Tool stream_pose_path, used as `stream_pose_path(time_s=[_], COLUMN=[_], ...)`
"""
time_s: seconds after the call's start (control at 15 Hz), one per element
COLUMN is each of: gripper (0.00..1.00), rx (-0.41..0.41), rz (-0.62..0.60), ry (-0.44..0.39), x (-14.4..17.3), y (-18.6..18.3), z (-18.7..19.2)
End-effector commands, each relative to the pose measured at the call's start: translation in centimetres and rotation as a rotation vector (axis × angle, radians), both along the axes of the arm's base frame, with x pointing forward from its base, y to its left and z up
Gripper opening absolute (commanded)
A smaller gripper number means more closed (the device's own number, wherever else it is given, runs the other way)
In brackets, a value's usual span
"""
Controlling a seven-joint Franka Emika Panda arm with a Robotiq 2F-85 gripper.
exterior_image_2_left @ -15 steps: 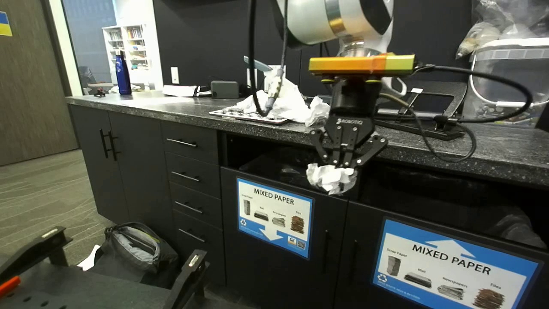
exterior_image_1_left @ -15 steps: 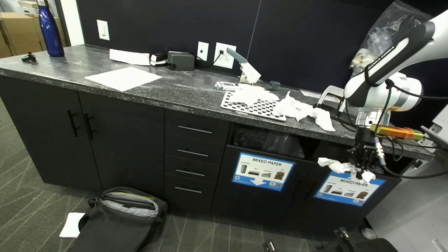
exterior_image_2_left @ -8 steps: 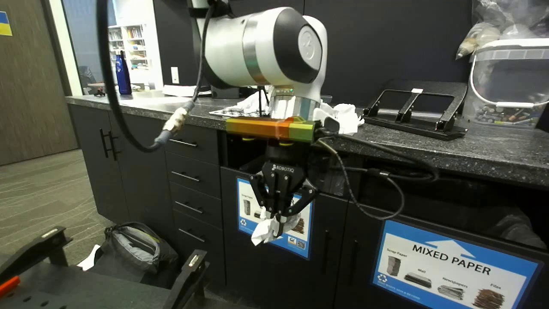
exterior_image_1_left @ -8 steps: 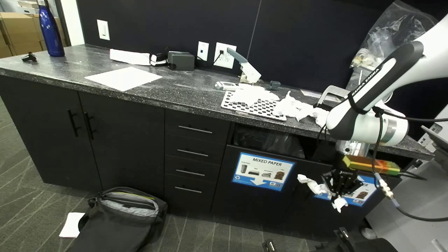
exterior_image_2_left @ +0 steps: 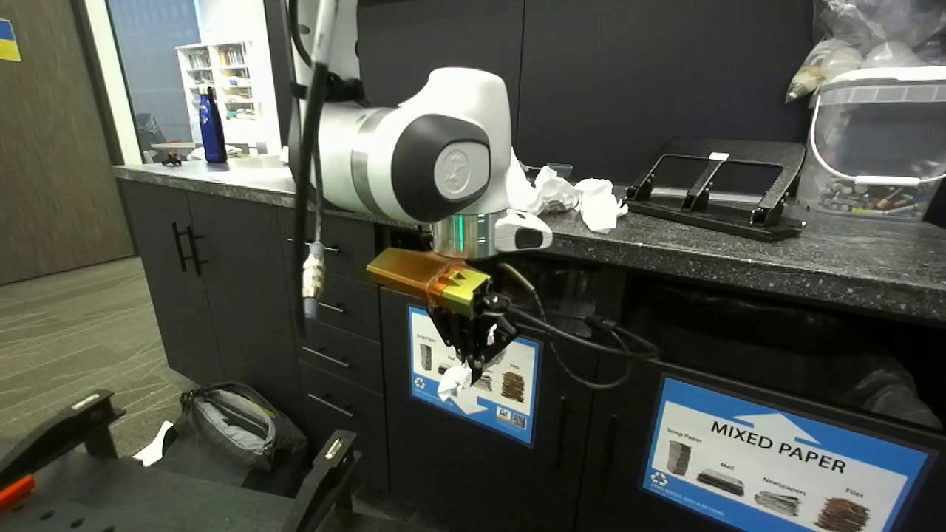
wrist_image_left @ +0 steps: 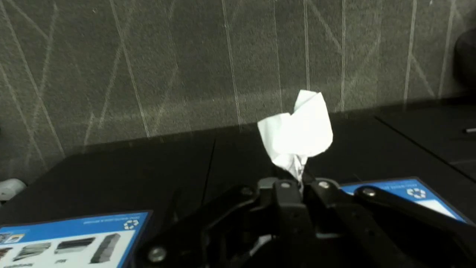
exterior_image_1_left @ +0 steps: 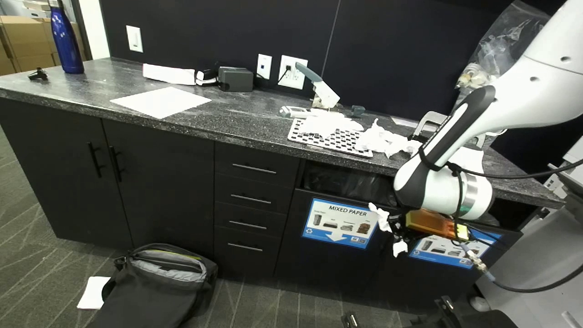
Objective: Put the white pieces of paper in the left bin
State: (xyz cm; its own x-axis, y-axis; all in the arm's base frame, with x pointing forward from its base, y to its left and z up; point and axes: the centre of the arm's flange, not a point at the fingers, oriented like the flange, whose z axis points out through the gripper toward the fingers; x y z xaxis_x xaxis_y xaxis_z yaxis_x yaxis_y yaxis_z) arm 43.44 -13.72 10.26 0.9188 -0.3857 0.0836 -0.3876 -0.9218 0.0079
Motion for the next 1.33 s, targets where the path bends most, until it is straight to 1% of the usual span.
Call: stream_pose_path(time_s=[0.0,0.27,0.47,0.67,1.0,1.27], gripper=[0.06,0.06,0.06,0.06,0.06,0.06], rx=[0.007,0.0,-0.022,-0.044,-0.069,-0.094], rz=[-0.058,-0.102,-0.131,-0.153,-0.145,-0.117], ry=[-0.159,-0.31,-0.427,-0.524,-0.613,-0.699], x=[4.5,9.2,11.7,13.5,15.2,16.9], y=[0.6,0.2,-0.7,-1.6,-1.7,-1.5], z=[-2.4,-2.6,-2.3,-2.8,-5.4,-5.6])
